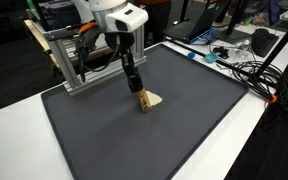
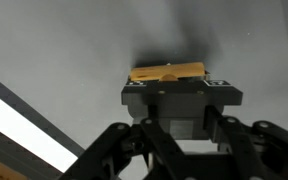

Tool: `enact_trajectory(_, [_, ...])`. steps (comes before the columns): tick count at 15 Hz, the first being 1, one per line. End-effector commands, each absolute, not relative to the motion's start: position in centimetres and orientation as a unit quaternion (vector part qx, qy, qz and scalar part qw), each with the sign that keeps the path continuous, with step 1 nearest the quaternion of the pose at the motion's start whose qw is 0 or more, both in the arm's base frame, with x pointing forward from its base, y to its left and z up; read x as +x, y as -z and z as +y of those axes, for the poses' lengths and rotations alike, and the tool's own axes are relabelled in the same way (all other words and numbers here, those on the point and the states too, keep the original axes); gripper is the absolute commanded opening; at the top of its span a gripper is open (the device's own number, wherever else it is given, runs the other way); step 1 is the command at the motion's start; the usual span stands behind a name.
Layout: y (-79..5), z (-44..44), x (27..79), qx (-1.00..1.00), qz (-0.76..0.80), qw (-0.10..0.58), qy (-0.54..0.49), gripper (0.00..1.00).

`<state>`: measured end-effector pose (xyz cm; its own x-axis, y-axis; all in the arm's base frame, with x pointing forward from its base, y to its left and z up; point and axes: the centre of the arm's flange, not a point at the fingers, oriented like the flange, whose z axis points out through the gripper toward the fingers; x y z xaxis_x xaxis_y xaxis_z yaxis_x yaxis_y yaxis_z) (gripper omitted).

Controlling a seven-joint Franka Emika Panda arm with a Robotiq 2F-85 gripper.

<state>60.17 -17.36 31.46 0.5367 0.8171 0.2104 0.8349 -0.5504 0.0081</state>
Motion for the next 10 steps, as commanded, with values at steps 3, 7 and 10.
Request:
enact_trajectory(3, [-35.3, -17.7, 57.5, -0.883, -0.445, 0.058, 0.141, 0.22])
enact_trajectory(7, [-41.9, -14.8, 54.5, -0.881, -0.423, 0.072, 0.202, 0.22])
enact_trajectory(10, [-45.8, -11.3, 51.5, -0.922, -0.349, 0.031, 0.167, 0.22])
